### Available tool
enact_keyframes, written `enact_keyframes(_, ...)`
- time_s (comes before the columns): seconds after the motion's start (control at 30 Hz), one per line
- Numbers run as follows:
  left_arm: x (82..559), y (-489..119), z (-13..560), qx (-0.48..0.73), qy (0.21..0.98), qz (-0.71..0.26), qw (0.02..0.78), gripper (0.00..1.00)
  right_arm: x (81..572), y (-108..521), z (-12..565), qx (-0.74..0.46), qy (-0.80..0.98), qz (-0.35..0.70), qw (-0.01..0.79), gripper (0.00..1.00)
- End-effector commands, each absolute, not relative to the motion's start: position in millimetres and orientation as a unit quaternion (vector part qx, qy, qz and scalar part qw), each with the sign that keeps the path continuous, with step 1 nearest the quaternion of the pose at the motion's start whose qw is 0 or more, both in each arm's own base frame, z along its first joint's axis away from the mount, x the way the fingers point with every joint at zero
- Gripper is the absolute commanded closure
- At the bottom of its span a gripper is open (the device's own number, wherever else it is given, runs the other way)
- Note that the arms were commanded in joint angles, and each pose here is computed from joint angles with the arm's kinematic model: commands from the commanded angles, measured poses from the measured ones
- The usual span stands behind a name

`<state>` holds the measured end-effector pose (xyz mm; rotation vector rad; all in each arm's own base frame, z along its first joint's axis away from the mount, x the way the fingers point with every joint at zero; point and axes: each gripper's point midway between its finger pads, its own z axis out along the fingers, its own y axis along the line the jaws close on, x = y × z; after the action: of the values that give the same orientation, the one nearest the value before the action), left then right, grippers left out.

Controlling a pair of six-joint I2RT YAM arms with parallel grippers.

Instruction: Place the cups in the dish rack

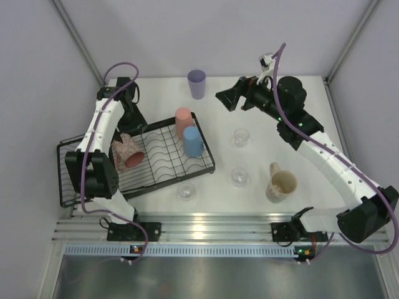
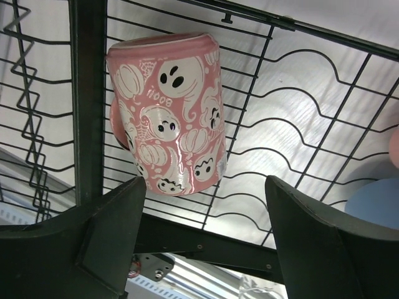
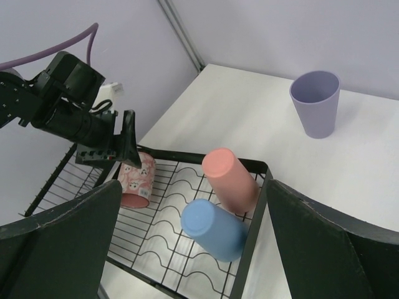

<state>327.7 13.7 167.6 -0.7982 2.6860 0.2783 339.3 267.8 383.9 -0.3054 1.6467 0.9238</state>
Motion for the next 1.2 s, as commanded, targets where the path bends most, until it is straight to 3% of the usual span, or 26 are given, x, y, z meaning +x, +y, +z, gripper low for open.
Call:
enact_keyframes(0.0, 330.4, 12.1, 171.9, -0.344, 0.920, 0.088, 0.168, 0.17, 335.1, 257.7, 413.7, -0.134, 0.668, 0.396, 0.615, 0.01)
enact_keyframes(0.47, 297.6, 61.2, 133.2, -0.410, 0.895, 0.142, 0.102, 0.11, 334.7, 253.3, 415.4, -0.134, 0.665, 0.389, 0.624, 0.01)
enact_keyframes(0.9, 301.1, 54.9, 101.6, -0.407, 0.901, 0.124, 0.082, 0.11, 333.7, 247.1, 417.8, -0.131, 0.659, 0.381, 0.635, 0.00)
enact_keyframes(1.17, 309.7, 40.7, 91.5, -0.383, 0.917, 0.077, 0.081, 0.17, 332.6, 245.8, 419.7, -0.130, 0.655, 0.380, 0.640, 0.01)
